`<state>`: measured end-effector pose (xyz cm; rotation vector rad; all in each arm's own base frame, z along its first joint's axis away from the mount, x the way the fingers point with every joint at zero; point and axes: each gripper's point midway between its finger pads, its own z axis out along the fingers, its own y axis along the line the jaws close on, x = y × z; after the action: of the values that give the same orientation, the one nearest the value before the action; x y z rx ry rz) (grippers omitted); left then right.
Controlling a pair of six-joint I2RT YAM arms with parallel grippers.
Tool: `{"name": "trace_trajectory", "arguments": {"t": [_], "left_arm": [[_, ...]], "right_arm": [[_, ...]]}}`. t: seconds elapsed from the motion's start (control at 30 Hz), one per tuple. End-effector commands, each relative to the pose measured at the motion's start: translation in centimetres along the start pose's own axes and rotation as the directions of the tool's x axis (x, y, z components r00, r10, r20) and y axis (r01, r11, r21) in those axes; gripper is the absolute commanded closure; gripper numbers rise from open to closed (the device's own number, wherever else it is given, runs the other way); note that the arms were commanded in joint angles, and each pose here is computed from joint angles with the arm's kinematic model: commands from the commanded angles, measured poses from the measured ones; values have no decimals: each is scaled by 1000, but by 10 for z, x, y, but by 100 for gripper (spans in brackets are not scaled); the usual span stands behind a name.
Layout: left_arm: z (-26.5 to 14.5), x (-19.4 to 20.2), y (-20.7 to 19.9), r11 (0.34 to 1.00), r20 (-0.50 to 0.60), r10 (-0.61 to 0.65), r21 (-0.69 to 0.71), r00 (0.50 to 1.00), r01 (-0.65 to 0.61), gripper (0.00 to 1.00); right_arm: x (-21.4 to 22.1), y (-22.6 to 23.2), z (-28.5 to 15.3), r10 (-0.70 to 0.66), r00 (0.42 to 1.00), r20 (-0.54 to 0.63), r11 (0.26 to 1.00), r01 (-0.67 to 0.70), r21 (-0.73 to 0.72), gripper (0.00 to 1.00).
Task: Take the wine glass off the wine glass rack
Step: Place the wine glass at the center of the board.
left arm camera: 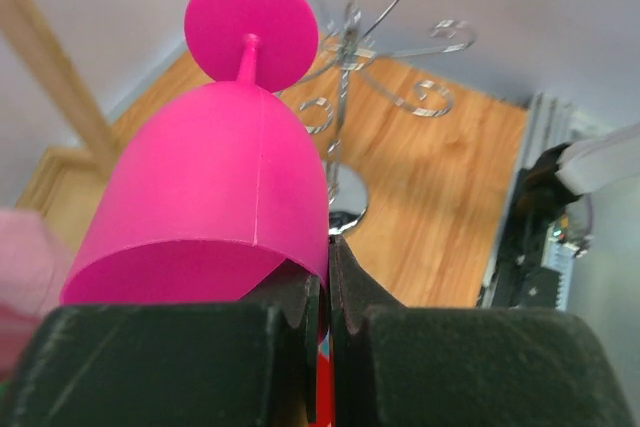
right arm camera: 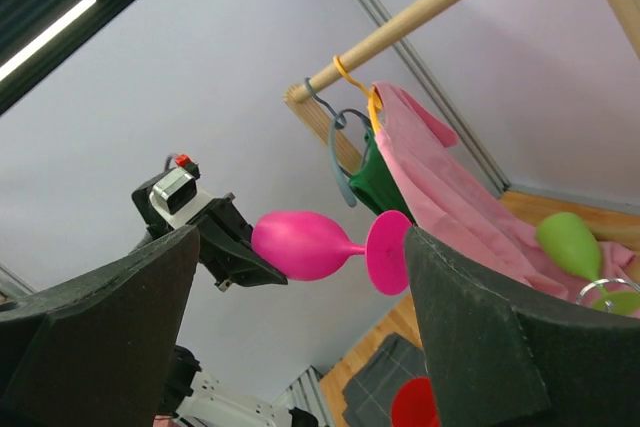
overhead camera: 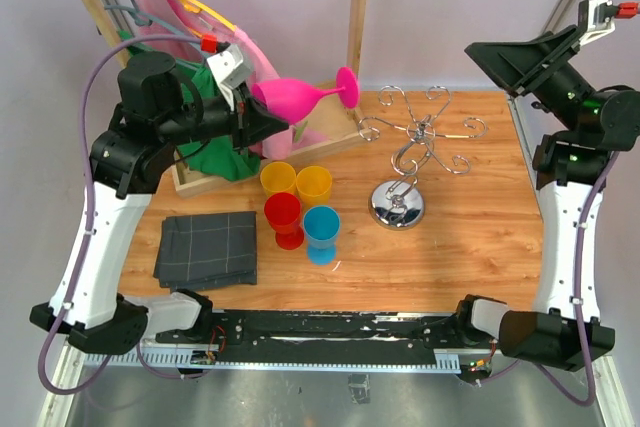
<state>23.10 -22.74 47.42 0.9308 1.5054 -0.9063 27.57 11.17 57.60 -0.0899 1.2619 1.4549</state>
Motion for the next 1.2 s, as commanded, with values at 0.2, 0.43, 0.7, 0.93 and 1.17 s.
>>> {"name": "trace_trajectory", "arguments": {"t": [0.2, 0.43, 0.7, 0.93, 1.17], "left_arm": [[-60, 68, 8, 965, -277, 133, -181, 951, -188, 100], [-79, 89, -7, 962, -336, 163, -156, 928, -225, 100], [-100, 118, -29, 948, -437, 291, 14, 851, -317, 100], [-100, 126, -37, 906, -404, 419, 120, 813, -407, 100], [-81, 130, -45, 897, -346, 437, 235, 830, -375, 100]], "right_arm": [[16, -22, -14, -66, 994, -82, 987, 77, 141, 2], [20, -46, -21, -60, 992, -109, 969, 84, 233, 1], [27, -74, -30, -27, 994, -107, 943, 61, 326, 1], [31, -82, -34, -18, 994, -110, 934, 56, 352, 1], [32, -84, -35, -12, 995, -103, 931, 49, 362, 1]]}}
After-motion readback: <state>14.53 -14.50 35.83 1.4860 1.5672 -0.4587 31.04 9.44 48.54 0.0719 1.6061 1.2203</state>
